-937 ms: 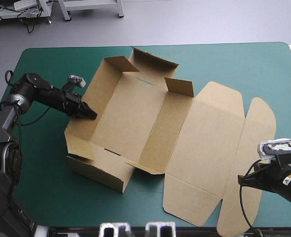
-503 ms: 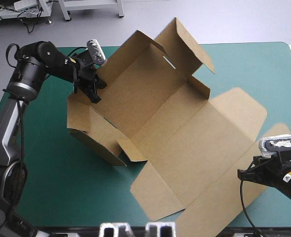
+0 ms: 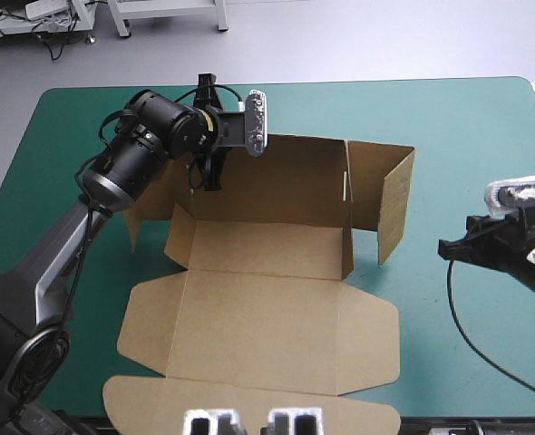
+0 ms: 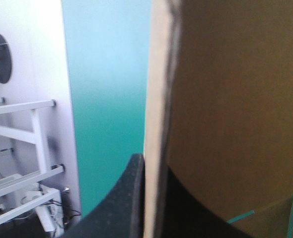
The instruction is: Fold the box
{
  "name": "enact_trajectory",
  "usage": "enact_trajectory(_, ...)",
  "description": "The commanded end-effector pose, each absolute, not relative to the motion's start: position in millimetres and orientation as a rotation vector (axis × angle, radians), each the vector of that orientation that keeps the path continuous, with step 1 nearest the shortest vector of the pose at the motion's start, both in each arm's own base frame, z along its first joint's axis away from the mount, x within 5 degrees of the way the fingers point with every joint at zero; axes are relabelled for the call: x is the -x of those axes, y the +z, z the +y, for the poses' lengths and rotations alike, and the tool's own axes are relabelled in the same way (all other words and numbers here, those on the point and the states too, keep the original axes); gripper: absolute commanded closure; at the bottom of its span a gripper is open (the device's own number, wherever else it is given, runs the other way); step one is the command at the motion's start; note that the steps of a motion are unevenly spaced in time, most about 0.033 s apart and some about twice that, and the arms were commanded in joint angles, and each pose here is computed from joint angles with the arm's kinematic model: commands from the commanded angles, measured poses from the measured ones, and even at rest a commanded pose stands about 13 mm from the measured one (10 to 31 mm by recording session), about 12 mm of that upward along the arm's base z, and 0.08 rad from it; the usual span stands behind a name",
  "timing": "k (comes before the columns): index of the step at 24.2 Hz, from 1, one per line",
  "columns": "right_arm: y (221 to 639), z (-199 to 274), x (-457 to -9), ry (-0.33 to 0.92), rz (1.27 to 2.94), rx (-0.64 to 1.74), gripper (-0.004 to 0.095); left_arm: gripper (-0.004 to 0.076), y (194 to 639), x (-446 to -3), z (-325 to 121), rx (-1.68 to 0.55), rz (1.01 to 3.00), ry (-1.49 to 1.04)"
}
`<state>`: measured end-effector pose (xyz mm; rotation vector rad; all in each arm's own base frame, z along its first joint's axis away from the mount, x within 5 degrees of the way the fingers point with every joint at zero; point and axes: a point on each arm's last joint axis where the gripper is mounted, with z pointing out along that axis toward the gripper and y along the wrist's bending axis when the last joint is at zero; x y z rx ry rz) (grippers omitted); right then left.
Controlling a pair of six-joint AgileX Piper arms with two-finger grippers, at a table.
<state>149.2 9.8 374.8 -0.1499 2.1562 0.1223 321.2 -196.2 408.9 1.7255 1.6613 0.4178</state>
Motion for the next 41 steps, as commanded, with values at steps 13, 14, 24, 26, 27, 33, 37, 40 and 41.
enact_trajectory(13, 445, 30, -282, 0.447, 2.122, 0.315, 0.0928, 0.0733, 392, -330, -196, -1.433, 1.617, 0.529)
enact_trajectory(14, 447, 31, -292, 0.462, 2.135, 0.331, 0.0928, 0.0734, 388, -331, -197, -1.440, 1.600, 0.537)
enact_trajectory(24, 431, 41, -409, 0.701, 2.253, 0.232, 0.0928, 0.0734, 372, -343, -206, -1.374, 1.476, 0.568)
enact_trajectory(26, 423, 44, -420, 0.726, 2.283, 0.222, 0.0928, 0.0734, 370, -344, -206, -1.366, 1.478, 0.578)
enact_trajectory(27, 416, 46, -426, 0.733, 2.310, 0.233, 0.0928, 0.0734, 369, -345, -206, -1.359, 1.483, 0.572)
enact_trajectory(33, 381, 52, -447, 0.739, 2.414, 0.197, 0.0928, 0.0734, 367, -348, -205, -1.323, 1.501, 0.590)
enact_trajectory(37, 370, 53, -447, 0.749, 2.451, 0.192, 0.0928, 0.0734, 370, -350, -203, -1.283, 1.496, 0.619)
enact_trajectory(40, 364, 59, -442, 0.817, 2.463, 0.218, 0.0928, 0.0733, 370, -350, -203, -1.282, 1.498, 0.625)
enact_trajectory(41, 362, 62, -439, 0.848, 2.460, 0.243, 0.0928, 0.0734, 370, -350, -203, -1.282, 1.498, 0.625)
